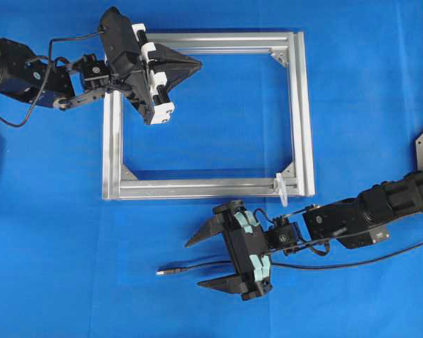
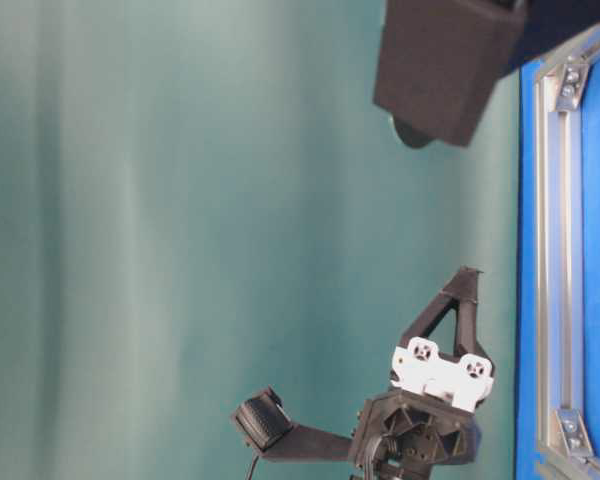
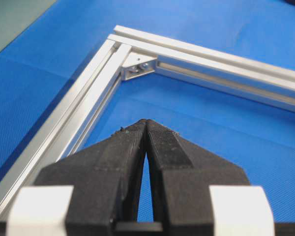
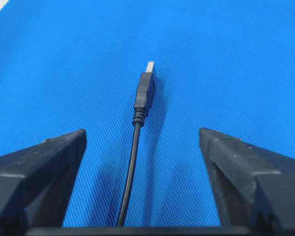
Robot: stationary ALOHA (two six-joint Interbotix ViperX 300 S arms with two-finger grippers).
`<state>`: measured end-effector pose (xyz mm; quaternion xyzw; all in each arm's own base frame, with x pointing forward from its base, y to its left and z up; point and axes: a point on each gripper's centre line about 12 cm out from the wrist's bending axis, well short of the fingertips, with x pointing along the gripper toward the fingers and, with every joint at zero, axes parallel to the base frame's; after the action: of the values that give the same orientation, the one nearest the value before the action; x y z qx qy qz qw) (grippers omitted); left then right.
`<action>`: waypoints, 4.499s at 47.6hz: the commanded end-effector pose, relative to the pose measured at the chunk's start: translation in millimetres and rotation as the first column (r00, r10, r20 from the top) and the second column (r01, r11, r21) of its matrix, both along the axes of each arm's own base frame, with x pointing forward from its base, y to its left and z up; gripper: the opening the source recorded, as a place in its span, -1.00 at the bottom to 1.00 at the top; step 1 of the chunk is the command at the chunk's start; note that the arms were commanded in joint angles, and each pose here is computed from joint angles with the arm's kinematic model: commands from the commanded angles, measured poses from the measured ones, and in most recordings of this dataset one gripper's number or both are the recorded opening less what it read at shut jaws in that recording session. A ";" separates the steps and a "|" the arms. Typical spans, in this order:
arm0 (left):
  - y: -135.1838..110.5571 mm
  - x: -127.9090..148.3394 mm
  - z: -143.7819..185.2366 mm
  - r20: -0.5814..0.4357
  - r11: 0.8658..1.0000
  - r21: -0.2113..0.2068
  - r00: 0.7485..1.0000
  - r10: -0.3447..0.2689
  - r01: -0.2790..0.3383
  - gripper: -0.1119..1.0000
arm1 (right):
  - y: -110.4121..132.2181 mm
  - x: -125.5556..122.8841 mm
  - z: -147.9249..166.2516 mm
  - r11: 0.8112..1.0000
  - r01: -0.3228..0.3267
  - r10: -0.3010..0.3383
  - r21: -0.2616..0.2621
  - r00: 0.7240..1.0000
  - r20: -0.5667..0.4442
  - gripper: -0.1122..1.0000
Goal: Insert the wire through the string loop located on the right side.
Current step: 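Close the right gripper on the cable just behind the USB plug, then lift the cable and carry it right toward the white zip-tie loop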
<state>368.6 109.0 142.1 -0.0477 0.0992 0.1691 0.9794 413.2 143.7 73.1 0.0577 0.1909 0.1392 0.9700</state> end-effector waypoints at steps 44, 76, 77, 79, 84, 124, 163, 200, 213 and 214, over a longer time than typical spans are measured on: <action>-1.4 2.5 13.8 0.040 1.000 0.012 0.999 -0.007 0.006 -0.80 | -0.5 1.1 55.2 1.000 -0.005 0.005 0.002 0.999 0.037 -0.86; -0.9 1.9 13.2 0.037 1.000 0.009 0.999 -0.005 0.005 -0.80 | -2.6 -3.5 77.5 1.000 -0.005 0.005 0.001 1.000 0.030 -0.86; -1.5 2.1 13.2 0.037 1.000 0.009 0.999 -0.007 0.006 -0.80 | -2.4 -3.2 77.9 1.000 -0.006 0.006 0.001 0.999 0.032 -0.86; -1.4 2.4 13.7 0.039 1.000 0.010 0.999 -0.007 0.006 -0.80 | -2.5 -3.5 77.5 1.000 -0.006 0.006 0.000 1.000 0.031 -0.86; -1.5 2.1 13.2 0.037 1.000 0.009 0.999 -0.007 0.006 -0.80 | -2.4 -3.2 77.9 1.000 -0.006 0.006 0.001 0.999 0.032 -0.86; -4.9 3.0 13.2 0.037 1.000 0.009 0.999 -0.016 0.015 -0.80 | -2.5 -3.6 77.3 1.000 -0.005 0.005 0.003 1.000 0.028 -0.86; -11.5 6.1 14.6 0.042 0.999 0.009 0.999 -0.034 0.033 -0.80 | -44.2 -178.6 82.4 0.998 -0.054 0.054 0.012 0.997 -0.053 -0.86; -13.5 7.9 16.6 0.053 0.999 0.012 0.998 -0.040 0.039 -0.80 | -84.5 -229.6 68.4 1.000 0.028 -0.028 -0.005 0.995 -0.099 -0.86; -15.2 8.4 16.8 0.054 0.999 0.013 0.998 -0.044 0.044 -0.80 | -105.5 -222.1 68.0 0.990 0.139 -0.139 -0.007 0.987 -0.080 -0.86; -15.8 8.5 16.8 0.054 0.999 0.013 0.997 -0.046 0.045 -0.80 | -105.8 -222.4 67.4 0.990 0.139 -0.140 -0.009 0.987 -0.082 -0.86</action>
<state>372.4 95.2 142.1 -0.0469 0.0999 0.1506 0.9824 187.2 39.3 137.2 0.0743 0.2356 0.0721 0.9663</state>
